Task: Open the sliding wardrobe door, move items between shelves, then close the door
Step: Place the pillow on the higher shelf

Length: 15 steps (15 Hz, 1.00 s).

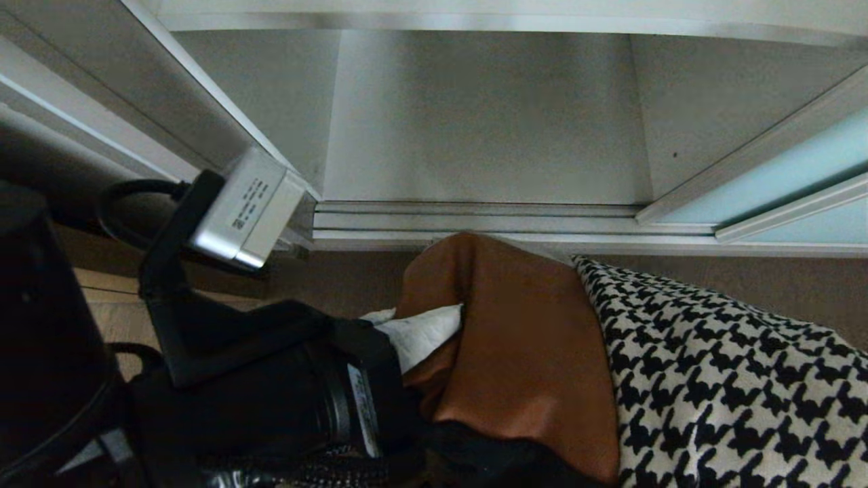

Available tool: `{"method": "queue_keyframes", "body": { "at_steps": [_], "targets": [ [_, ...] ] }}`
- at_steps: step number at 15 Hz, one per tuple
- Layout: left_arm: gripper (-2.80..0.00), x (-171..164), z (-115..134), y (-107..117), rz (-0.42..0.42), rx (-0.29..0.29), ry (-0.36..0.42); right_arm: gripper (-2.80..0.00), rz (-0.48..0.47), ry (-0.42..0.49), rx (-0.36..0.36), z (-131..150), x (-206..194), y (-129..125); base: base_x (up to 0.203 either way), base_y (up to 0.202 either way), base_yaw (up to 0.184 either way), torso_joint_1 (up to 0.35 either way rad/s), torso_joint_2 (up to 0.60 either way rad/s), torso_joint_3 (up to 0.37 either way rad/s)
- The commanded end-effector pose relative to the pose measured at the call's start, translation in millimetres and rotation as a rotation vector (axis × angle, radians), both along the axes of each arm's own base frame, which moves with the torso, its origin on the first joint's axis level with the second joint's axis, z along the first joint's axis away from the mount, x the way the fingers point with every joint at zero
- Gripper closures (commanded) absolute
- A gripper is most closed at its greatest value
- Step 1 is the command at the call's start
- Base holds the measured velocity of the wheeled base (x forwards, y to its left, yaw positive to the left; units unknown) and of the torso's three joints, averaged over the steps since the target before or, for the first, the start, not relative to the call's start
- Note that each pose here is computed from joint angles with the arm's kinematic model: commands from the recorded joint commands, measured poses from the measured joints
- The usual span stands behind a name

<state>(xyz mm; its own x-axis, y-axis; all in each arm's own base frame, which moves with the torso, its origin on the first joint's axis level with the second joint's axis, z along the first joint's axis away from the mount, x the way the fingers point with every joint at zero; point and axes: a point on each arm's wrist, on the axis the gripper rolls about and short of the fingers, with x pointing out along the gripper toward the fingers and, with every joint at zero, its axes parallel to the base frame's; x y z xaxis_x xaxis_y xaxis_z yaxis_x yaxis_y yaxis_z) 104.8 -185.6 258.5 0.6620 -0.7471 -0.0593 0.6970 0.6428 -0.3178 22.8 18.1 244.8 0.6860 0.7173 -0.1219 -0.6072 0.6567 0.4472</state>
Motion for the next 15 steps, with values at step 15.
{"method": "queue_keyframes", "body": {
  "at_steps": [15],
  "targets": [
    [0.00, -0.2, -6.0, 0.9, -0.001, -0.021, -0.012, 0.00, 0.003, 0.011, 0.000, -0.4, -1.6, -0.3, 0.000, 0.000, 0.000, 0.000, 0.00, 0.000]
  ]
}}
